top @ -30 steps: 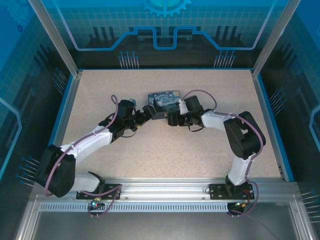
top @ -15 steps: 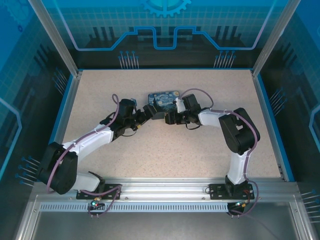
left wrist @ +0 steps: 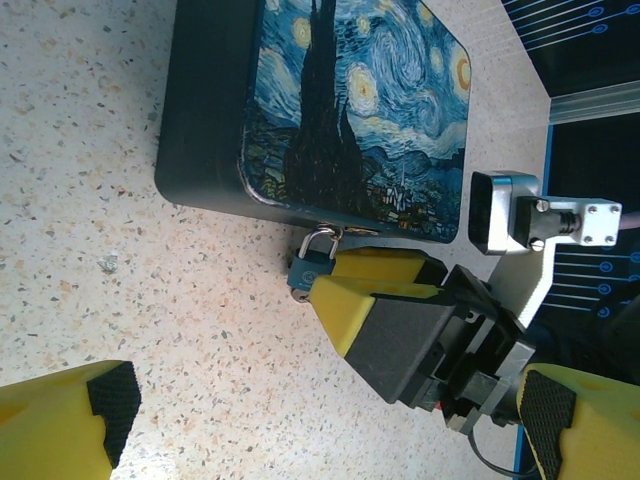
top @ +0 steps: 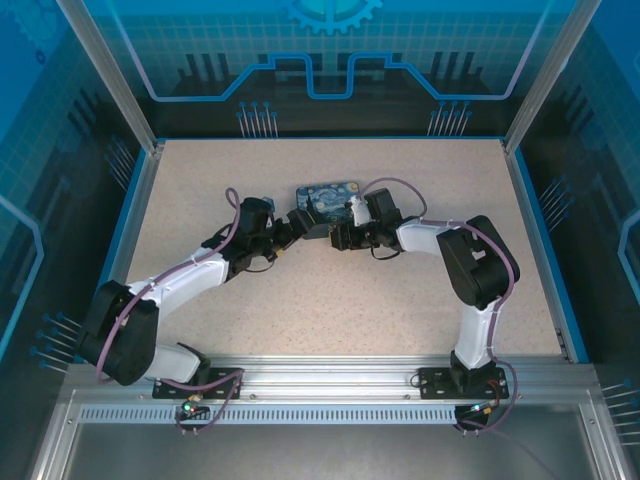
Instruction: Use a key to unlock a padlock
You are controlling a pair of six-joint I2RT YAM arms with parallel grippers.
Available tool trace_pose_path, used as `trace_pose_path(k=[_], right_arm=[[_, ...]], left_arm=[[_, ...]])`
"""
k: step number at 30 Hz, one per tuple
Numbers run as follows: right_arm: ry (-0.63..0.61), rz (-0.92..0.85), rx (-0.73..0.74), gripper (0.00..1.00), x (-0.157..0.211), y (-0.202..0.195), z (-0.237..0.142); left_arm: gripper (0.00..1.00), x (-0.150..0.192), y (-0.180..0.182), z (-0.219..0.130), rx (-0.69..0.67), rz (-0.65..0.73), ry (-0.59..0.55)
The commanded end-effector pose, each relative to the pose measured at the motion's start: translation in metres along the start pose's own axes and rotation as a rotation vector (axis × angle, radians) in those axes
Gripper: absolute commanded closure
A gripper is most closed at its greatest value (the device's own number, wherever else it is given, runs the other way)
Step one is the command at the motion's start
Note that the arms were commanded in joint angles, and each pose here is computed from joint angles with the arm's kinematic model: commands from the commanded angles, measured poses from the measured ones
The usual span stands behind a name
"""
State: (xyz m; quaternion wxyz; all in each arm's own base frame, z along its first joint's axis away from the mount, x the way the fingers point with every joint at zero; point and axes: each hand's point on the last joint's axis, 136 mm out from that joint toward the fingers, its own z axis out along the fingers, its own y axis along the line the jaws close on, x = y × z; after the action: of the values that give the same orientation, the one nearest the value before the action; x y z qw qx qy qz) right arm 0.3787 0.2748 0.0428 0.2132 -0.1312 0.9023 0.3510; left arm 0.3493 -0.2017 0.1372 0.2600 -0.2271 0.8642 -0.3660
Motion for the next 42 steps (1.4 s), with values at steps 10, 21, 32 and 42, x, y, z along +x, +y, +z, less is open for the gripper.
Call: trace_pose_path(k=[10, 21, 32, 42], right_arm=[[0.060, 0.017, 0.058, 0.60, 0.020, -0.017, 0.014], [0.074, 0.028, 0.076, 0.74, 0.025, -0.022, 0.016], [0.070, 0.034, 0.103, 0.89, 0.022, -0.021, 0.007], [0.083, 0.119, 0.147, 1.00, 0.021, -0.020, -0.004]], left_arm=[[0.01, -0.007, -0.012, 0.006, 0.037, -0.003, 0.003], [0.01, -0.008, -0.013, 0.010, 0.040, -0.008, 0.007], [0.01, -0.013, -0.014, 0.009, 0.022, 0.015, -0.011], [0.01, -0.041, 0.001, 0.004, -0.194, 0.172, -0.096]])
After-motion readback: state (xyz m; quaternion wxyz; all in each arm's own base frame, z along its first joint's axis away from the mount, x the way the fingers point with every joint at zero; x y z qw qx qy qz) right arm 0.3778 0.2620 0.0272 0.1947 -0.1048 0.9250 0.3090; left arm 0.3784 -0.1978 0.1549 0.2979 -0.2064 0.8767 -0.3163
